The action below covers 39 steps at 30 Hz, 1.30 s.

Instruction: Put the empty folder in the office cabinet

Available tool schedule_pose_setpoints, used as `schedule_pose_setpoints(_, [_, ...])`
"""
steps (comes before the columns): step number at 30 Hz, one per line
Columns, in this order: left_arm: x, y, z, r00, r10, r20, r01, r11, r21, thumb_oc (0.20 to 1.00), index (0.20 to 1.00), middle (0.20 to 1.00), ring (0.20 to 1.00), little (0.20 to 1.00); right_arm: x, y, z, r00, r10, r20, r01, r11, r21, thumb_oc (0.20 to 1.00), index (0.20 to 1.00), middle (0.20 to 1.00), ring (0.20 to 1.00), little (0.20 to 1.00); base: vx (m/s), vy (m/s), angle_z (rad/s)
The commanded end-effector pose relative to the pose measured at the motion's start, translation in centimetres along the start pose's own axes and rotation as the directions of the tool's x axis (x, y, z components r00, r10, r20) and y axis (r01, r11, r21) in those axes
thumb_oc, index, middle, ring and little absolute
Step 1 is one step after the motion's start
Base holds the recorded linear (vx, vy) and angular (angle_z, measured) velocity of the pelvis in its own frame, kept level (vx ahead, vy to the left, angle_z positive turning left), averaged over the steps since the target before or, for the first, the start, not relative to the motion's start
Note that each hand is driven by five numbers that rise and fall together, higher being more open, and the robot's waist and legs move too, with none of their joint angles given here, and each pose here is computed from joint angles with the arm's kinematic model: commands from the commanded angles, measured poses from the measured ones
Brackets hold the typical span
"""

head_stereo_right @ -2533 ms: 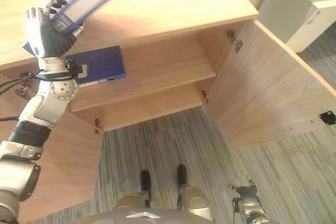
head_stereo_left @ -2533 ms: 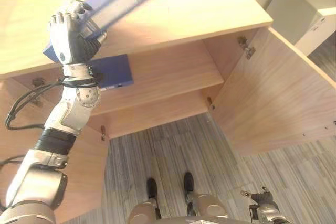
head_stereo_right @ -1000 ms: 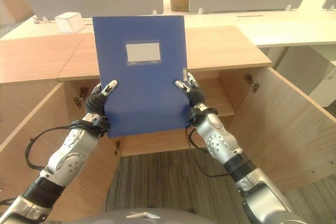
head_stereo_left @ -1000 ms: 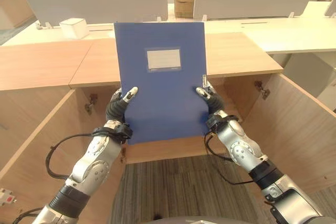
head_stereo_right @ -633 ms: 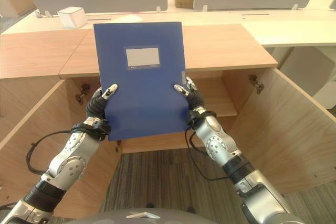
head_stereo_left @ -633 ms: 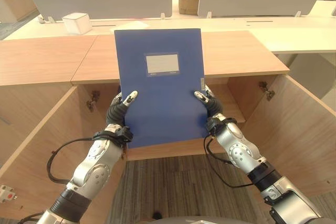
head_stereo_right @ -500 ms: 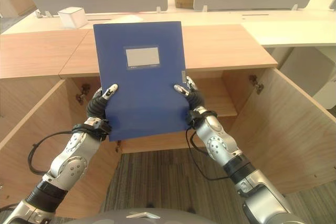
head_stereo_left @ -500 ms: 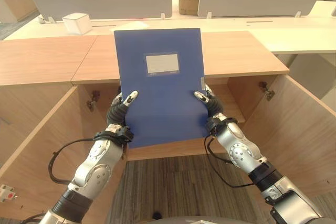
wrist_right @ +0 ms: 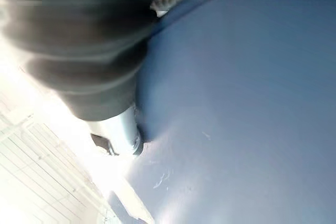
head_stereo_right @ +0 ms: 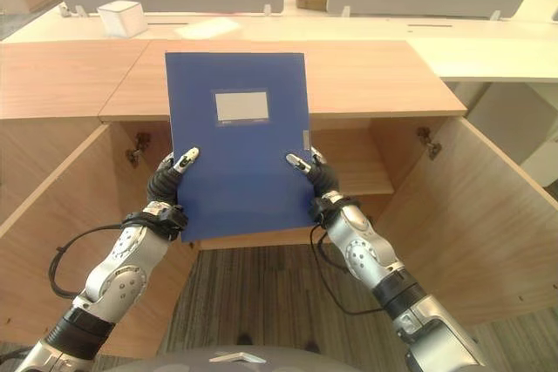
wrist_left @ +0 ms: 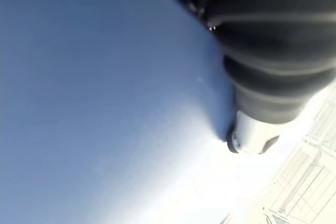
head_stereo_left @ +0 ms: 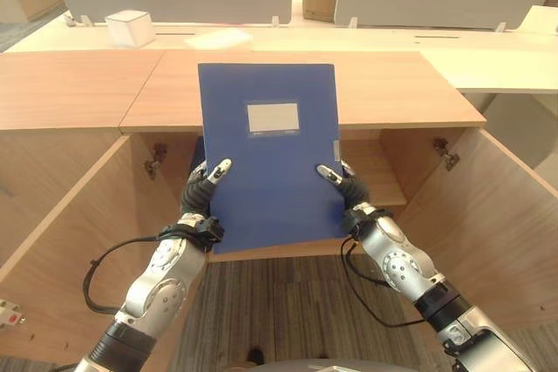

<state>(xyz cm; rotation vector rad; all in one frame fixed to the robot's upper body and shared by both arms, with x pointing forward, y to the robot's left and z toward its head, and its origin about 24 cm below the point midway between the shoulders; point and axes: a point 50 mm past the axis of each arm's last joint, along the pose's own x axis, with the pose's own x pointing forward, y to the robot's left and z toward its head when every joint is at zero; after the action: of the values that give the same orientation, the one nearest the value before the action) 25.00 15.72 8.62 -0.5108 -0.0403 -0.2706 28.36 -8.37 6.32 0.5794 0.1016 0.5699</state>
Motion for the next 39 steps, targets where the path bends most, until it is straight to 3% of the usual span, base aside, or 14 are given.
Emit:
schedule_pose_setpoints(1, [2.1, -5.9, 4.0, 0.927, -0.293, 0.236, 0.314, 0.948, -0.057, 0.2, 0.2, 0.2, 0.2, 0.2, 1.4, 5.9, -1.9, 0.97, 0.243, -0.025, -0.24, 0.968, 0.077, 0.2, 0.2, 0.2, 0.2, 0.2, 0.0, 0.029, 0.05])
schedule_pose_setpoints(15, [4.2, -7.3, 4.4, 0.917, -0.307, 0.256, 0.329, 0.943, -0.05, 0.2, 0.2, 0.2, 0.2, 0.2, 2.4, 7.1, -2.4, 0.967, 0.253, -0.018, -0.249, 0.961, 0.119, 0.2, 0.2, 0.2, 0.2, 0.2, -0.01, 0.032, 0.01])
schedule_pose_setpoints(29, [4.1, -6.3, 3.4, 0.945, -0.235, 0.229, 0.256, 0.964, -0.067, 0.2, 0.2, 0.2, 0.2, 0.2, 2.6, 7.3, -3.8, 0.974, 0.219, -0.056, -0.205, 0.96, 0.189, 0.2, 0.2, 0.2, 0.2, 0.2, 0.01, 0.002, -0.03])
schedule_pose_setpoints(31, [3.5, -6.0, 3.4, 0.943, -0.254, 0.216, 0.265, 0.964, -0.024, 1.0, 1.0, 1.0, 1.0, 1.0, 1.8, 6.4, -4.7, 0.976, 0.195, -0.099, -0.173, 0.965, 0.198, 0.2, 0.2, 0.2, 0.2, 0.2, 0.01, -0.008, -0.03])
schedule_pose_setpoints(39, [2.0, -4.5, 4.4, 0.938, -0.269, 0.22, 0.256, 0.963, 0.086, 1.0, 1.0, 1.0, 1.0, 1.0, -1.8, 3.2, -8.0, 0.959, 0.107, -0.262, -0.06, 0.982, 0.182, 0.2, 0.2, 0.2, 0.2, 0.2, 0.01, -0.03, 0.01])
